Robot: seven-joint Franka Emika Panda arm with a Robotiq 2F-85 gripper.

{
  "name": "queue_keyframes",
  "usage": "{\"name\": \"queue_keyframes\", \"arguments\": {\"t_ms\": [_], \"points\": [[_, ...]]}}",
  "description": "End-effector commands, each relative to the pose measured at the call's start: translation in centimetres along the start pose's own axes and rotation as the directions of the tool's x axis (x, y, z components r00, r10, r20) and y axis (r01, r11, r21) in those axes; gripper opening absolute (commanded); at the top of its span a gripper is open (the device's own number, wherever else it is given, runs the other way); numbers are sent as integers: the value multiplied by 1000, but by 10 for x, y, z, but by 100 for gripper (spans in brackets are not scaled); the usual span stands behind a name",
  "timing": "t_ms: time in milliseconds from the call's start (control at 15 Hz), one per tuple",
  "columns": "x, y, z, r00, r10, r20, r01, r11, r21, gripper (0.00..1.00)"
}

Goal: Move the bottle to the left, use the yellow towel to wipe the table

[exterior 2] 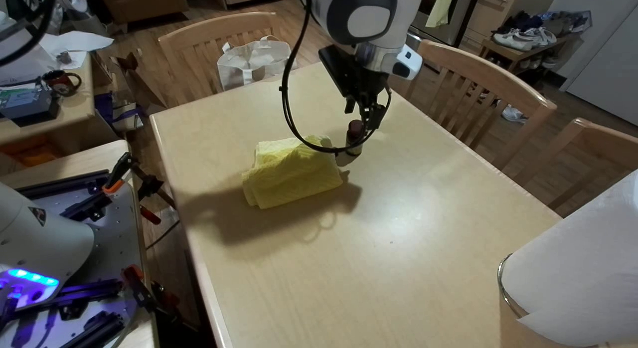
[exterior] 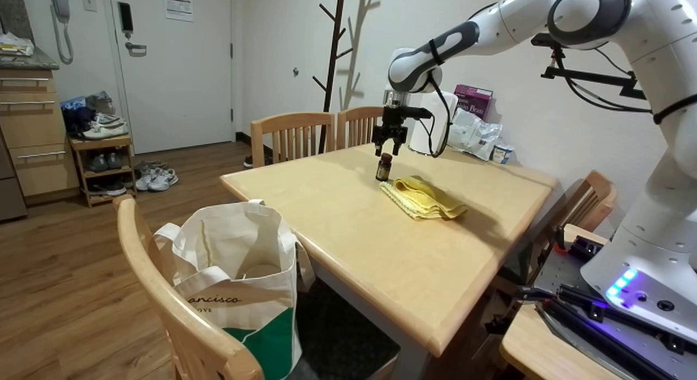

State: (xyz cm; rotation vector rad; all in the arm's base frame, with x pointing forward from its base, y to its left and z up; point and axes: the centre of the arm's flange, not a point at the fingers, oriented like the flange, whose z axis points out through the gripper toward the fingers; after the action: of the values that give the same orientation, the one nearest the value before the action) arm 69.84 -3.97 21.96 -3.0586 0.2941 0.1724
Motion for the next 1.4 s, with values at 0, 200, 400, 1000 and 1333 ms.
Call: {"name": "queue_keyframes", "arguments": {"t_ms": [0,200,400,1000,1333], "points": [[-7,2,-1,1000,-14,-13,14,999,30,60],[-8,3,1,1000,-16,-14,16,999,30,39],[-9,3,3,1000,-16,-13,16,999,28,20],[-11,11,-12,998,24,-52,-23,1000,18,19],[-13,24,-37,990,56,-126,-54,998,18,19]]}}
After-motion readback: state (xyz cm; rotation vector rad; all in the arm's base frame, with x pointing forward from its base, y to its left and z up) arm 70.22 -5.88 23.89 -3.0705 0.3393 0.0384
